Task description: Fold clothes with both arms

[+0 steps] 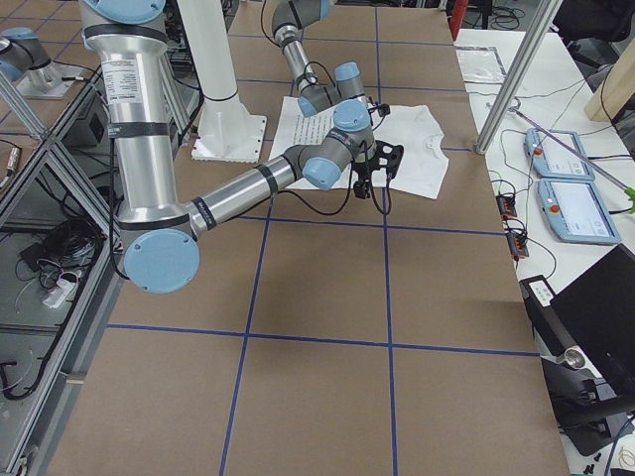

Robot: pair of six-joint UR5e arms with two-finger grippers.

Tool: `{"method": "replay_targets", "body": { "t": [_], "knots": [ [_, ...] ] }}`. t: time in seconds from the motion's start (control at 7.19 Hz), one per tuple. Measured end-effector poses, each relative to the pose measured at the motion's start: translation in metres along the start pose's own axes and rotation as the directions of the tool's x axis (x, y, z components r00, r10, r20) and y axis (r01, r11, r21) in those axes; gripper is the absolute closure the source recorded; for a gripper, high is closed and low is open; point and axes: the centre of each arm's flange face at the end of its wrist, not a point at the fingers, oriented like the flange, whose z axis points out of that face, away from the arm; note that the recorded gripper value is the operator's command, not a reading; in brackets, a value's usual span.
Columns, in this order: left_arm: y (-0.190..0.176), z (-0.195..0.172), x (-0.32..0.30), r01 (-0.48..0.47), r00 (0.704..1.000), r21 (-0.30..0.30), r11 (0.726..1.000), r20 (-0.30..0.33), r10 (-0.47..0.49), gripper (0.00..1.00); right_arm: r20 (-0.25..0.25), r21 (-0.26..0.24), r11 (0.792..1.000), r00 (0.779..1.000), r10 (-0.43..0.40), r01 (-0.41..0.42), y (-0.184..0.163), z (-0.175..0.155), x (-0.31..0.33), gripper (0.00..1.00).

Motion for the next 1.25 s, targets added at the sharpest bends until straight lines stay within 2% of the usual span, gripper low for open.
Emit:
{"method": "replay_targets", "body": {
  "t": [0.28, 0.56, 0.83, 1.11, 1.25],
  "knots": [
    [-0.003, -0.004, 0.006, 0.005, 1.000, 0.003, 1.000, -0.012, -0.005, 0.23, 0.002, -0.005, 1.000, 1.000, 0.013, -0.013, 0.003, 0.001, -0.002, 0.00],
    [-0.021, -0.028, 0.007, 0.010, 1.000, -0.006, 1.000, -0.018, -0.010, 0.24, 0.008, -0.049, 0.996, 0.998, 0.068, -0.068, 0.032, 0.012, -0.018, 0.00],
    [-0.045, -0.083, -0.044, 0.013, 0.998, -0.076, 0.997, 0.055, -0.009, 0.24, 0.002, -0.091, 0.980, 0.984, 0.176, -0.175, 0.096, 0.033, -0.044, 0.00],
    [-0.065, -0.149, -0.115, -0.078, 0.987, -0.115, 0.990, 0.133, 0.094, 0.00, -0.033, -0.083, 0.963, 0.967, 0.253, -0.254, 0.194, 0.063, -0.055, 0.01],
    [-0.072, -0.180, -0.145, -0.119, 0.976, -0.129, 0.985, 0.166, 0.139, 0.00, -0.050, -0.069, 0.961, 0.963, 0.266, -0.269, 0.246, 0.076, -0.053, 0.01]
  ]
}}
